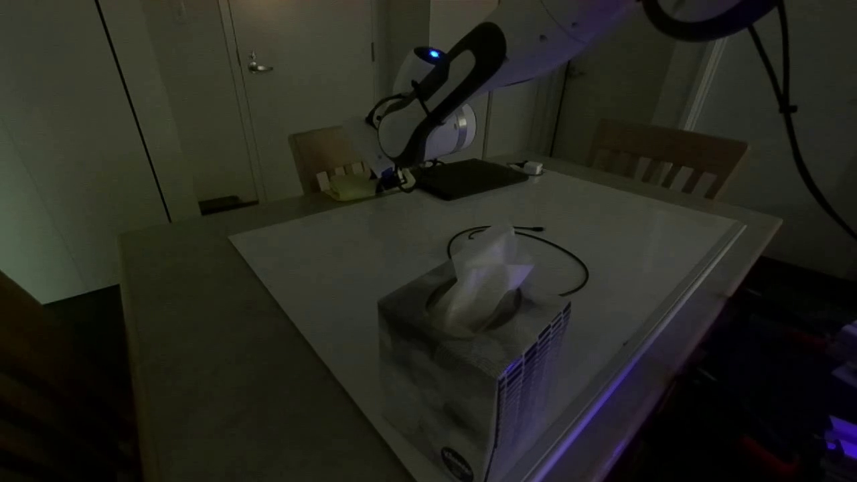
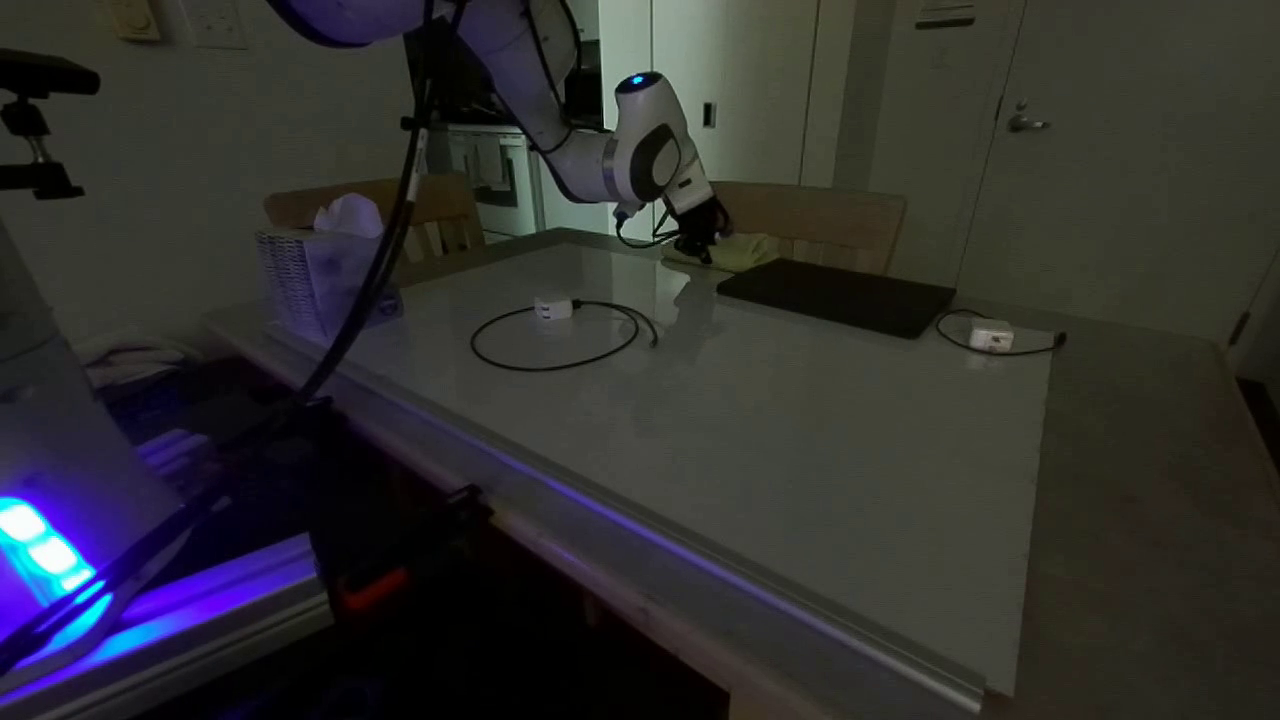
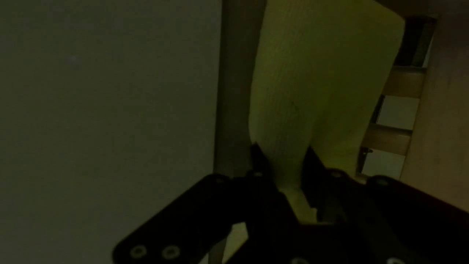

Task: Pick up the yellow cloth from the table and move it to the right.

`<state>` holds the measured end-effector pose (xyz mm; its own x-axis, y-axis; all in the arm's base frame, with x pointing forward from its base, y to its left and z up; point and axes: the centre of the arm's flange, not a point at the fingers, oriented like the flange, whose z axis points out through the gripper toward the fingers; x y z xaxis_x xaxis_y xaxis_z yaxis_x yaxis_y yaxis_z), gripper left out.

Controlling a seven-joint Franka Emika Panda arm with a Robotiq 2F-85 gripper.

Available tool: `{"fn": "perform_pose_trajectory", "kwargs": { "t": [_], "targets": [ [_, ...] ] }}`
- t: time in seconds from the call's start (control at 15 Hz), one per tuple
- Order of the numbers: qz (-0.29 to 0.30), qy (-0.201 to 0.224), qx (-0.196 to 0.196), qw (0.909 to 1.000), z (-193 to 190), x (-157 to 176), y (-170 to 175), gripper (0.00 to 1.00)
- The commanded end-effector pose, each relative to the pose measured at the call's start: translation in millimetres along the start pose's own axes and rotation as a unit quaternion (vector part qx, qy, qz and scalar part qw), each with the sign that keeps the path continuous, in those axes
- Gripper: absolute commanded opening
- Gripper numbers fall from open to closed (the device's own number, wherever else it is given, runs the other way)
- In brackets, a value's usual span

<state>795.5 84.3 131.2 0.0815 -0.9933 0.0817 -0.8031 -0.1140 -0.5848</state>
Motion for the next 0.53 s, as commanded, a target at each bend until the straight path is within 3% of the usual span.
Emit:
{"fn": "perform_pose_trajectory", "kwargs": {
  "t": [0.0,0.47],
  "targets": [
    [-0.001,-0.007,-0.004,1.0000,4.3,-2.2,-5.0,0.00],
    [-0.010,-0.009,-0.019,0.9997,-13.0,-14.5,-11.3,0.03]
  ]
}}
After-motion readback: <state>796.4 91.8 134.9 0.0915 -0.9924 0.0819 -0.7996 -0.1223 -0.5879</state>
